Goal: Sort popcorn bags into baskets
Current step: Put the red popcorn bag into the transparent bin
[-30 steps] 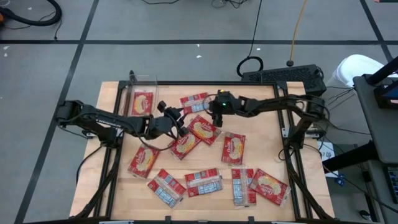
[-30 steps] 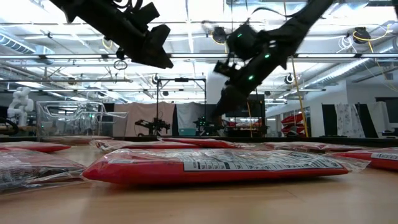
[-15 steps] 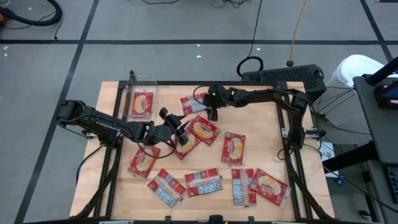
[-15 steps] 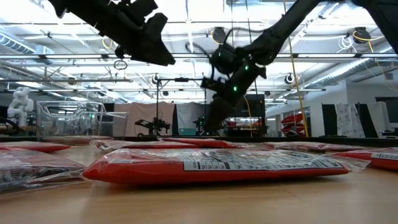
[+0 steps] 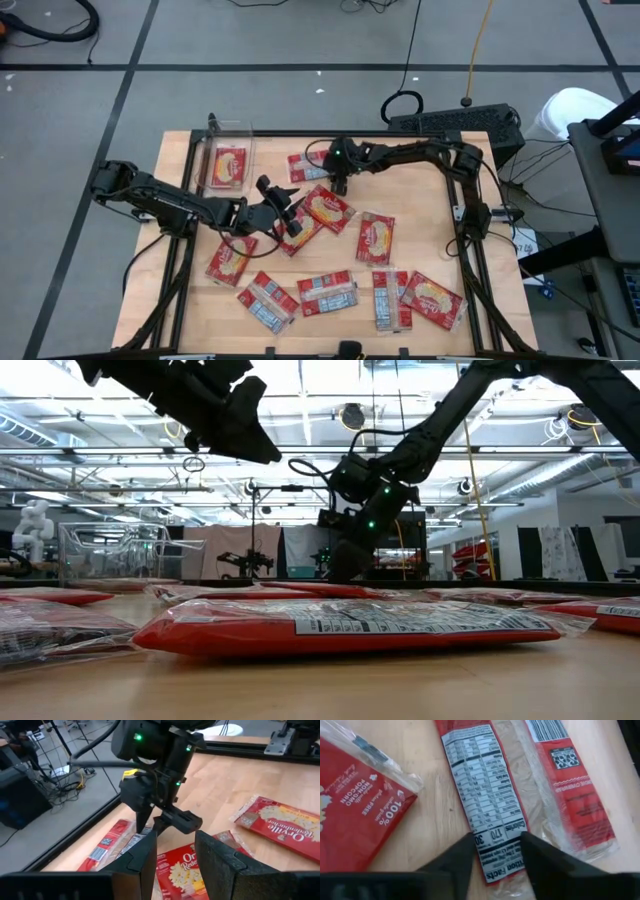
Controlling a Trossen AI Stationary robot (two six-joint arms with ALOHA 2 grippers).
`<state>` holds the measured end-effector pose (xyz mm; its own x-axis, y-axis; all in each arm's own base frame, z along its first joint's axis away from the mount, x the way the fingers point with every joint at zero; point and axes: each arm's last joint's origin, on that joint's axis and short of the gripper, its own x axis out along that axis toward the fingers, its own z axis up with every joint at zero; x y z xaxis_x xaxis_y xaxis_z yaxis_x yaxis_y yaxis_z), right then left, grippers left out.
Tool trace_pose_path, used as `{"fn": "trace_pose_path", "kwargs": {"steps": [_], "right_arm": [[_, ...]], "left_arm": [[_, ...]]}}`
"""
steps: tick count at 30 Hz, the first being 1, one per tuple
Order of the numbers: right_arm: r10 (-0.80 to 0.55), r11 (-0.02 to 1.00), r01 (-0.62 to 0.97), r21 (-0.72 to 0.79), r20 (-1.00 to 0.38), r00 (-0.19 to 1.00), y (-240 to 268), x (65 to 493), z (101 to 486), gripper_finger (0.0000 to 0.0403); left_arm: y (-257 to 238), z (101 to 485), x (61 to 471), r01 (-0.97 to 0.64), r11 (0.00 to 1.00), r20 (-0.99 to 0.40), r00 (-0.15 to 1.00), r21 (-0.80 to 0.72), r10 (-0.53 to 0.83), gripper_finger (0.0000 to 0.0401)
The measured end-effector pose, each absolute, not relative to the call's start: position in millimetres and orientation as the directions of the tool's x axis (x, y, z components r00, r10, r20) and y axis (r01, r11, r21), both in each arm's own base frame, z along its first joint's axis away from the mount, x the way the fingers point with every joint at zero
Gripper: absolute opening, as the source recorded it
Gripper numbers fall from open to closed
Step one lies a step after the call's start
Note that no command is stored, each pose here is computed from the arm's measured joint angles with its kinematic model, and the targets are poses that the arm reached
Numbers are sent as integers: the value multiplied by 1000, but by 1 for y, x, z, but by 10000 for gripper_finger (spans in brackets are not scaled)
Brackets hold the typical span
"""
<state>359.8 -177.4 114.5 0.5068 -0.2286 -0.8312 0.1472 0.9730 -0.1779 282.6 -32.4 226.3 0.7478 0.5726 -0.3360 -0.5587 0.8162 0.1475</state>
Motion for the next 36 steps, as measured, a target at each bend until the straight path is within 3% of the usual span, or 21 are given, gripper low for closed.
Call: {"fn": "trace_pose_path", "kwargs": {"steps": [4, 6, 13, 22, 31, 36], "right_arm": [[-271, 962, 168, -217, -848, 455, -168, 361, 113, 39], [-265, 963, 167, -210, -850, 456, -161, 364, 112, 12], [-227, 972, 155, -174, -858, 460, -130, 371, 119, 2], [-185, 982, 128, -139, -845, 502, -98, 365, 165, 0], [-252, 967, 179, -182, -791, 557, -95, 353, 207, 0], [-247, 969, 148, -199, -799, 548, -92, 344, 205, 4]], "left_arm": [[-33, 226, 283, -527, 832, -346, 759, 170, 551, 136], [-33, 226, 283, -515, 838, -350, 763, 179, 543, 136], [-33, 224, 282, -506, 845, -364, 765, 173, 532, 136], [-39, 221, 279, -476, 855, -398, 757, 207, 518, 136], [-40, 218, 278, -461, 856, -418, 748, 232, 516, 136], [-40, 216, 276, -469, 854, -435, 736, 226, 519, 136]]}}
